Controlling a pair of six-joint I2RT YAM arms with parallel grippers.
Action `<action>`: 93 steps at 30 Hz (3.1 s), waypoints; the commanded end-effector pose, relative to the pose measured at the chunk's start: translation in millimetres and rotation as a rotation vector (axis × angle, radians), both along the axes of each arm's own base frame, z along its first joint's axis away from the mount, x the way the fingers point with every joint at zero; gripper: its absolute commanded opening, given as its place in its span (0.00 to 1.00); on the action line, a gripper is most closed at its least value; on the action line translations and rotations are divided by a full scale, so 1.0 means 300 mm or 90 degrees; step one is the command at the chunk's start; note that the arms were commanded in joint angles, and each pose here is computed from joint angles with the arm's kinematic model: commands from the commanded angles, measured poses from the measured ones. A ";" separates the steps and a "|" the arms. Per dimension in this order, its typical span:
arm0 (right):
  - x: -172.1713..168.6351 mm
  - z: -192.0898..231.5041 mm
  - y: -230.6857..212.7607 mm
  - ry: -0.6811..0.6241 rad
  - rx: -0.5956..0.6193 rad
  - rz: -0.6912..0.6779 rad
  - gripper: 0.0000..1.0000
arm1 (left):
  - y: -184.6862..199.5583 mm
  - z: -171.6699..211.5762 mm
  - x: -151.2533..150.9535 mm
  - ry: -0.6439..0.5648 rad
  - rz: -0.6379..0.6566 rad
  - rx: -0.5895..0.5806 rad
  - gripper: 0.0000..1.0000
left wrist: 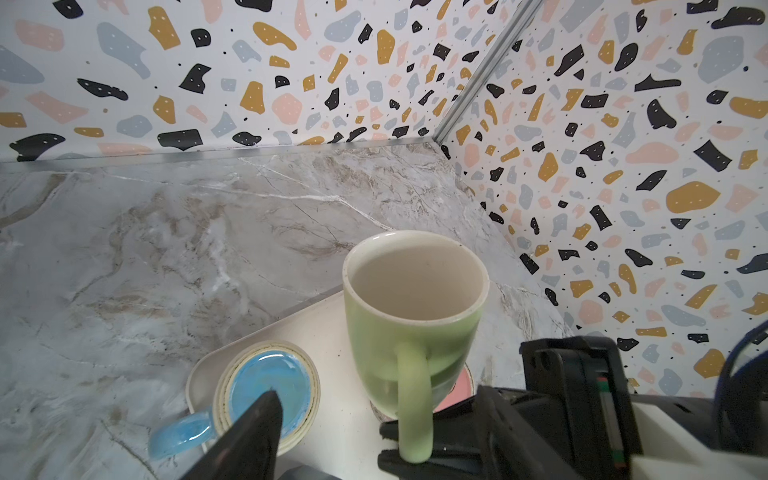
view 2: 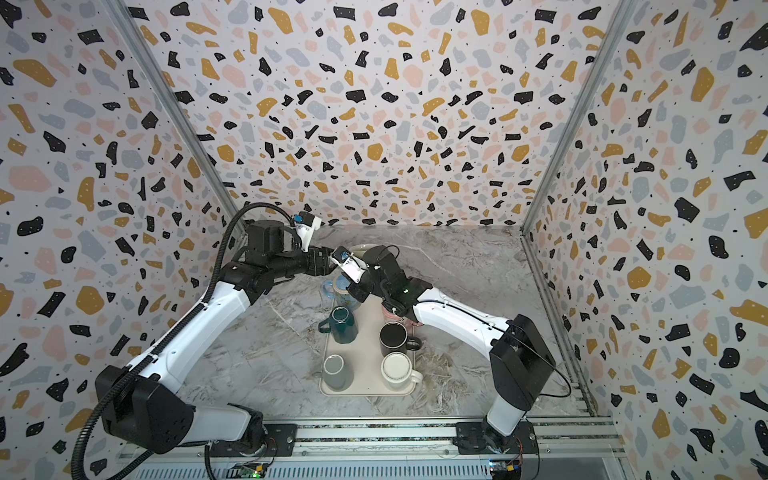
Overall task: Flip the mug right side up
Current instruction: 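Move the left gripper to the green mug's handle beside the right gripper, then grip the green mug handle with the left gripper while the right gripper holds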
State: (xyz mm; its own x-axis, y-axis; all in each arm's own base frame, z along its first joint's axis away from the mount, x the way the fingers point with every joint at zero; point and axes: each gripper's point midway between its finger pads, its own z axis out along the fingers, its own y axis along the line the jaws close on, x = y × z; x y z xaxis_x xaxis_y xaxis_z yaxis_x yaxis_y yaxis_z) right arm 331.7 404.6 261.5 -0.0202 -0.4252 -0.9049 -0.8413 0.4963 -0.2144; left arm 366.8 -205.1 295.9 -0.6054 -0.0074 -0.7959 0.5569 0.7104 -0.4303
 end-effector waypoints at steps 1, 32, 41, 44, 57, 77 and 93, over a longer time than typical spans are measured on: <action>-0.010 0.293 -0.001 -0.099 0.131 0.004 0.00 | -0.035 0.016 -0.041 -0.011 -0.033 -0.016 0.74; -0.058 0.302 0.012 -0.078 0.142 0.058 0.00 | -0.035 0.019 0.006 -0.005 0.004 -0.048 0.70; -0.056 0.303 0.021 -0.084 0.138 0.056 0.00 | -0.032 -0.011 0.012 0.013 0.009 -0.036 0.47; -0.052 0.305 0.021 -0.088 0.137 0.055 0.00 | -0.034 -0.030 0.010 0.024 0.004 -0.028 0.40; -0.051 0.313 0.022 -0.099 0.133 0.057 0.00 | -0.042 -0.069 0.001 0.052 -0.011 -0.019 0.00; -0.063 0.301 0.000 -0.112 0.117 0.056 0.26 | -0.033 0.101 0.054 -0.043 0.029 -0.064 0.00; -0.061 0.249 -0.097 -0.092 0.063 0.010 0.39 | 0.140 0.198 0.254 -0.126 0.182 -0.028 0.00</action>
